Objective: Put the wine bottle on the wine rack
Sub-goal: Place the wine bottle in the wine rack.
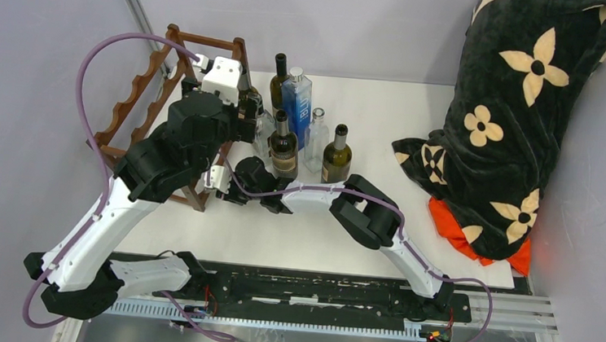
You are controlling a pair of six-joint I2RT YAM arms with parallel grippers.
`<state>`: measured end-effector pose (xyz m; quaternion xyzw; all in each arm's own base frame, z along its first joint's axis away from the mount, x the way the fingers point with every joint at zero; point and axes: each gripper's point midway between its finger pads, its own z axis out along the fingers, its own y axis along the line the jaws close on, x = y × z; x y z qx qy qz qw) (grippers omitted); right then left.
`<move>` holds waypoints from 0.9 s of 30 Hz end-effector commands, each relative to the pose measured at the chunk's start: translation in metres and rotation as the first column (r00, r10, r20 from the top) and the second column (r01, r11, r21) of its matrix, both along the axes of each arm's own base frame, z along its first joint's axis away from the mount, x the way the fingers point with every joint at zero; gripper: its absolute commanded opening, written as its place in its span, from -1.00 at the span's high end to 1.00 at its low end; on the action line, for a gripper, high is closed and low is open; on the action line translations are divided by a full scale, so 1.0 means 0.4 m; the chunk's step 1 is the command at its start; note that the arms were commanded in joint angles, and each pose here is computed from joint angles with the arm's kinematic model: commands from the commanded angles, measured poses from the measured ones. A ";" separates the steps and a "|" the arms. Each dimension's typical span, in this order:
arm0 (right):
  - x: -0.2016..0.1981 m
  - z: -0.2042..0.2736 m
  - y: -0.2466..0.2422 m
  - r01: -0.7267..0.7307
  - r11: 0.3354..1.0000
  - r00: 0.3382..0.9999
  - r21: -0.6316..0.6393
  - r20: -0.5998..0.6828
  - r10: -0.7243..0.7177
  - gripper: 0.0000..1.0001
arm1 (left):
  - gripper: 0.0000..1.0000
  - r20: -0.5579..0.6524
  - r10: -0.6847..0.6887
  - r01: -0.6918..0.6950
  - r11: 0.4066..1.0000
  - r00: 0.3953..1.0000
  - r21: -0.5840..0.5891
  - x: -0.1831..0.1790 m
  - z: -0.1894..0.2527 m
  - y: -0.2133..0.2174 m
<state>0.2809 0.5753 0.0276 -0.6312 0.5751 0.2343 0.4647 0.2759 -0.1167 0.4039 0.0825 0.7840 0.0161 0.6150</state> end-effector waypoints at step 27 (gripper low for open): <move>-0.059 -0.054 0.060 -0.044 0.999 0.993 -0.027 -0.110 0.041 1.00 | -0.87 0.037 -0.046 0.045 0.998 0.998 0.038 0.017 0.044 0.014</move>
